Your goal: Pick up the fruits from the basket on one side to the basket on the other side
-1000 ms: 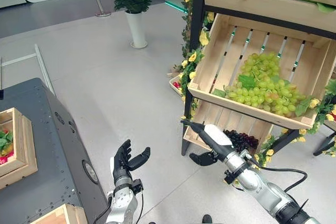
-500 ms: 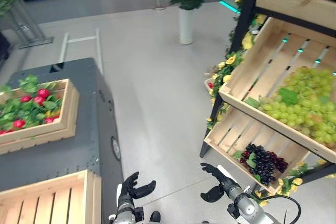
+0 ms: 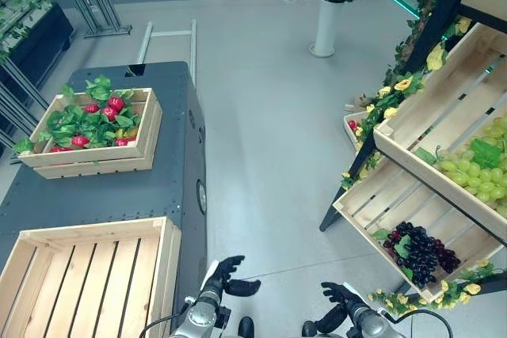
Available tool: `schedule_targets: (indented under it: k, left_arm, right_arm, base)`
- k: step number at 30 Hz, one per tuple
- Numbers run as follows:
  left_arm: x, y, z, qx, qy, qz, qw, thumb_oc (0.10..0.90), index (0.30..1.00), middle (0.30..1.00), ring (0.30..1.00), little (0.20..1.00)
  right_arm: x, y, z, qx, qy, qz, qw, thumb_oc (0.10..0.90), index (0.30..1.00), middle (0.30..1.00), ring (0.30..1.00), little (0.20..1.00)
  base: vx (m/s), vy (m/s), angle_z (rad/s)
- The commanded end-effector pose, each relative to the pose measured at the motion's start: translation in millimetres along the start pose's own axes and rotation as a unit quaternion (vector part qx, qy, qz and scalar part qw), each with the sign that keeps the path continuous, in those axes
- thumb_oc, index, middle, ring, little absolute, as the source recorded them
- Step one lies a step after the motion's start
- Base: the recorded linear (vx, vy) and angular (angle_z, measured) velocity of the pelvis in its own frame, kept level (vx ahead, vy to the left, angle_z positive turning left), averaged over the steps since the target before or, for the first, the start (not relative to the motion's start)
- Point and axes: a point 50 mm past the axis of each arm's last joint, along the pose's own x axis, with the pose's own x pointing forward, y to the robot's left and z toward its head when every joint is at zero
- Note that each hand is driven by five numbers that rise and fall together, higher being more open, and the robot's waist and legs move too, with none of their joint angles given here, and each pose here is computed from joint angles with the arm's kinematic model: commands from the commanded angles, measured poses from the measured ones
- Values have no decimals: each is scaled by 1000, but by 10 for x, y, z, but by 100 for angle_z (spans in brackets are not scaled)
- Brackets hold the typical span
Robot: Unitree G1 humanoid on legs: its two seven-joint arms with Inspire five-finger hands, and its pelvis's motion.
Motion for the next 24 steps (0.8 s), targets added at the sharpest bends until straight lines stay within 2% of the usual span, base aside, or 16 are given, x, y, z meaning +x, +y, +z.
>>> schedule_targets:
  k: [1, 4, 6, 8, 11, 14, 19, 24]
  left_arm:
    - [70, -77, 237, -15, -49, -13, 999, 800, 900, 900, 900, 900]
    - [56, -35, 183, -18, -41, -8, 999, 800, 900, 900, 900, 900]
    - [46, 88, 106, -7, -19, 20, 1000, 800, 900, 900, 900, 900]
    - [58, 158, 90, -4, -3, 34, 999, 800, 900, 900, 900, 900]
    - [82, 299, 35, 15, 43, 86, 995, 800, 900, 900, 900, 900]
    - [58, 334, -71, 3, 81, 117, 990, 800, 900, 900, 900, 900]
    - [62, 177, -44, 64, 59, 79, 993, 800, 900, 900, 900, 900]
    - [72, 124, 9, 33, 39, 55, 997, 800, 900, 900, 900, 900]
  right_arm:
    - [67, -130, 287, -56, -47, -44, 996, 800, 900, 900, 900, 900]
    - [69, -125, 312, -69, -51, -45, 995, 800, 900, 900, 900, 900]
    - [53, -76, 348, -97, -67, -28, 993, 800, 900, 900, 900, 900]
    - [51, -81, 359, -81, -71, -26, 994, 800, 900, 900, 900, 900]
    - [87, -115, 346, -104, -51, -2, 993, 800, 900, 900, 900, 900]
    - [96, -109, 276, -72, -33, 9, 997, 800, 900, 900, 900, 900]
    - [73, -84, 124, -39, 4, 10, 999, 800, 900, 900, 900, 900]
    - [56, -79, 28, -17, 24, 5, 1000, 800, 900, 900, 900, 900]
  base:
    - [-84, 73, -4]
    - [-73, 16, -3]
    - [-102, -98, -50]
    - [-10, -193, -36]
    - [25, -281, 44]
    - [12, -241, 19]
    - [39, -91, 19]
    - [20, 40, 26]
